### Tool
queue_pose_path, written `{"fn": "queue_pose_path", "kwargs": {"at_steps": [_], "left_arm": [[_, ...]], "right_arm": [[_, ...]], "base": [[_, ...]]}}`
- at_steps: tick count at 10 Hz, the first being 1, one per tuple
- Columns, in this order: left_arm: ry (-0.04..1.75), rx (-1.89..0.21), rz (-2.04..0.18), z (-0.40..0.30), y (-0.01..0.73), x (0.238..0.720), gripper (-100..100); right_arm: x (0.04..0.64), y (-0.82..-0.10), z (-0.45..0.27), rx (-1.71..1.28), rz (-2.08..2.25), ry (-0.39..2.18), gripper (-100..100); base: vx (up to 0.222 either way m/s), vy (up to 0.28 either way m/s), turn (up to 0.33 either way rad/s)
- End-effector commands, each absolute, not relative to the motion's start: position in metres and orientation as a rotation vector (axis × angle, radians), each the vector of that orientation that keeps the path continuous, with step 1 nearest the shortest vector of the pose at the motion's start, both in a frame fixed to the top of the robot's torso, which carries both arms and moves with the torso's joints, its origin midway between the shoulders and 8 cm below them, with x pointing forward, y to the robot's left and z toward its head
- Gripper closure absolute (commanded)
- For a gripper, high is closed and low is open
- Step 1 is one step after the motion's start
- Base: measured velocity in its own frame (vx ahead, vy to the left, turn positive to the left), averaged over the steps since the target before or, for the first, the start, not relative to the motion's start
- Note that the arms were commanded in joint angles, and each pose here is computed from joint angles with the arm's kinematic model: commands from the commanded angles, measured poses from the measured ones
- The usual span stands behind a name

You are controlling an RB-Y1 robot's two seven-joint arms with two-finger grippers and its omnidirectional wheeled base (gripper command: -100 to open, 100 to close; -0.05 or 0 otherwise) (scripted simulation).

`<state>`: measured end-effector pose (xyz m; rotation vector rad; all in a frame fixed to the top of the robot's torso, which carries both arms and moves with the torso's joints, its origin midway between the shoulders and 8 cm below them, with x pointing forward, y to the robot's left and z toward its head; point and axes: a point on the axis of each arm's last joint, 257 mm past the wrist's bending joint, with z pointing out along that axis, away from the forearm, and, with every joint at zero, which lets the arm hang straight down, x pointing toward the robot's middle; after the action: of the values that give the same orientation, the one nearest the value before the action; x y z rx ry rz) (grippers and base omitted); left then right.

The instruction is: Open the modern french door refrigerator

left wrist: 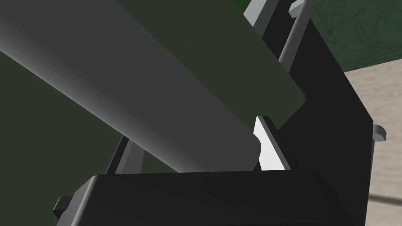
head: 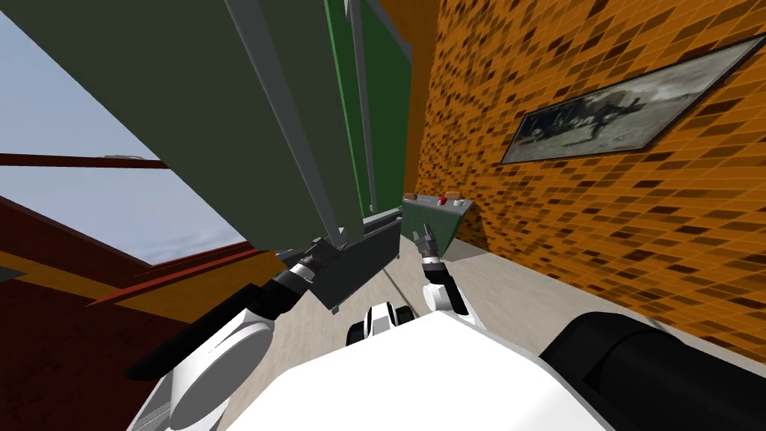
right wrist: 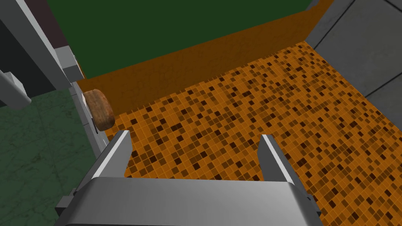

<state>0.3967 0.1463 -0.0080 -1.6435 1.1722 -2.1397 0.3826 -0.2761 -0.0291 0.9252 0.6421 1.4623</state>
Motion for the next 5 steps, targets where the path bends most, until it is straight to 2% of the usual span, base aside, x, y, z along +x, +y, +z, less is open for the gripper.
{"fn": "queue_pose_path", "kwargs": {"at_steps": [1,3,5], "left_arm": [[1.234,-1.614,-2.186,-0.005,0.125,0.391,100],[1.288,-1.598,-2.215,-0.004,0.108,0.386,100],[1.319,-1.613,-2.214,-0.01,0.103,0.384,100]], "right_arm": [[0.383,-0.276,-0.029,0.925,1.462,0.642,0],[0.383,-0.276,-0.029,0.925,1.462,0.642,0],[0.383,-0.276,-0.029,0.926,1.462,0.642,0]], "base": [[-0.175,0.263,-0.16],[-0.171,0.233,-0.141],[-0.083,0.1,-0.067]]}}
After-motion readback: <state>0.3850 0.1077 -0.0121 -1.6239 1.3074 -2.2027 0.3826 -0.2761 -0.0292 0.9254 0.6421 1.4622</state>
